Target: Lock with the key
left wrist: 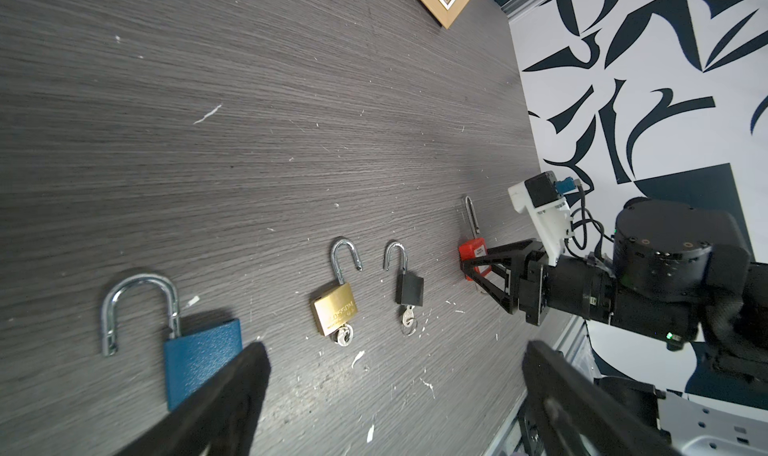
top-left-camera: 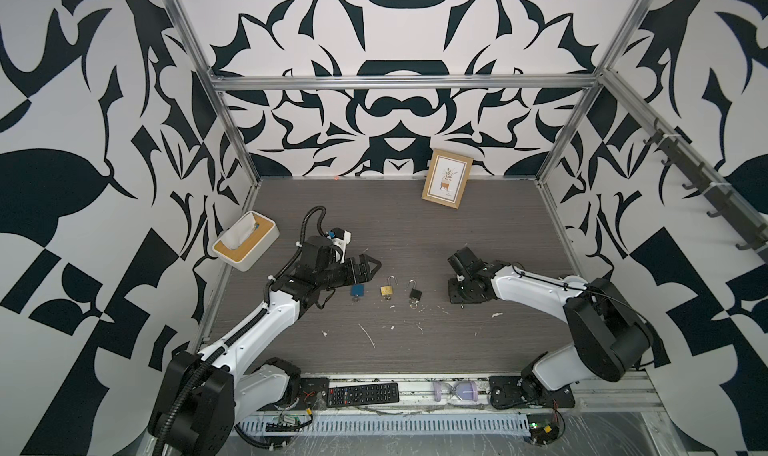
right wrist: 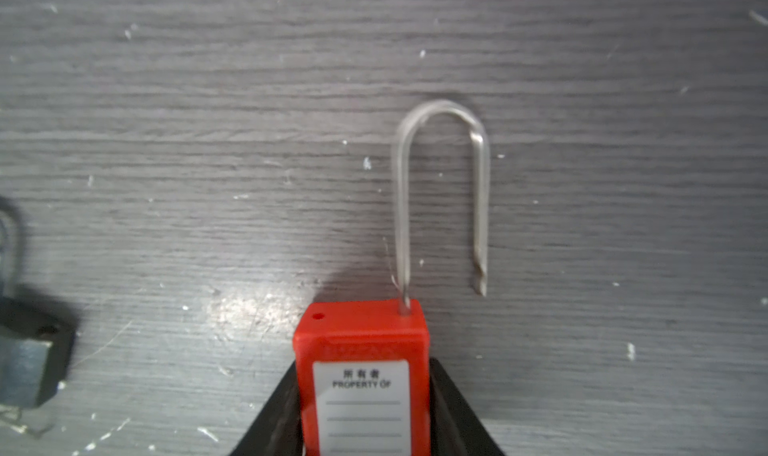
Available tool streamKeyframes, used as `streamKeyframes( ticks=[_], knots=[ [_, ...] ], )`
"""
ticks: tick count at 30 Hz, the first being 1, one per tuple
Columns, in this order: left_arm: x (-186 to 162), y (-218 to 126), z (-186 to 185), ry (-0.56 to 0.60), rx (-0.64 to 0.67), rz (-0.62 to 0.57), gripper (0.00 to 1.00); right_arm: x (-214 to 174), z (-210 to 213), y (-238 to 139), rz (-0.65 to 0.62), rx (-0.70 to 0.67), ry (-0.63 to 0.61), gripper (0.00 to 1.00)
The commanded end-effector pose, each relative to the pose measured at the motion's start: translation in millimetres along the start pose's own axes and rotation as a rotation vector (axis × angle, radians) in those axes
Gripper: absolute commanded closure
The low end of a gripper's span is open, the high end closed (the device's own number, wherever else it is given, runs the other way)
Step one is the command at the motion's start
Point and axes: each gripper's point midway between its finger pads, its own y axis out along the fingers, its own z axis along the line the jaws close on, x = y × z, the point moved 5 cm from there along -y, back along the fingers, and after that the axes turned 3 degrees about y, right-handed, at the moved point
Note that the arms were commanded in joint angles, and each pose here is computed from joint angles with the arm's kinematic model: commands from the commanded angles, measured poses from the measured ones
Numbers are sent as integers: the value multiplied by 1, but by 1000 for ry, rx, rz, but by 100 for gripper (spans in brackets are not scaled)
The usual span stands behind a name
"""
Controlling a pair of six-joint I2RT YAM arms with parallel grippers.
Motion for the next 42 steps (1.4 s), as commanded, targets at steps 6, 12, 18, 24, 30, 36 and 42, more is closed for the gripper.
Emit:
streamKeyframes(
  ticks=[6, 12, 18, 24, 30, 36, 42],
  knots=[
    [9, 5, -9, 39, -16, -10, 1, 12, 2, -21, -69, -22, -54, 76],
    [2, 11, -30, 100, -102, 49, 3, 17, 38, -56, -98, 186, -276, 100],
    [-5, 20, -59, 149, -327, 171, 10, 13, 83, -98, -168, 453, -440, 100],
    [-17, 39, -69, 157, -350, 225, 14, 12, 109, -126, -236, 541, -556, 100],
    [-26, 50, -79, 167, -376, 264, 19, 15, 121, -131, -250, 522, -586, 100],
    [-29, 54, -82, 156, -404, 284, 27, 15, 131, -136, -264, 495, -626, 100],
    [-31, 56, -82, 151, -423, 297, 35, 14, 139, -137, -269, 475, -656, 100]
  ],
)
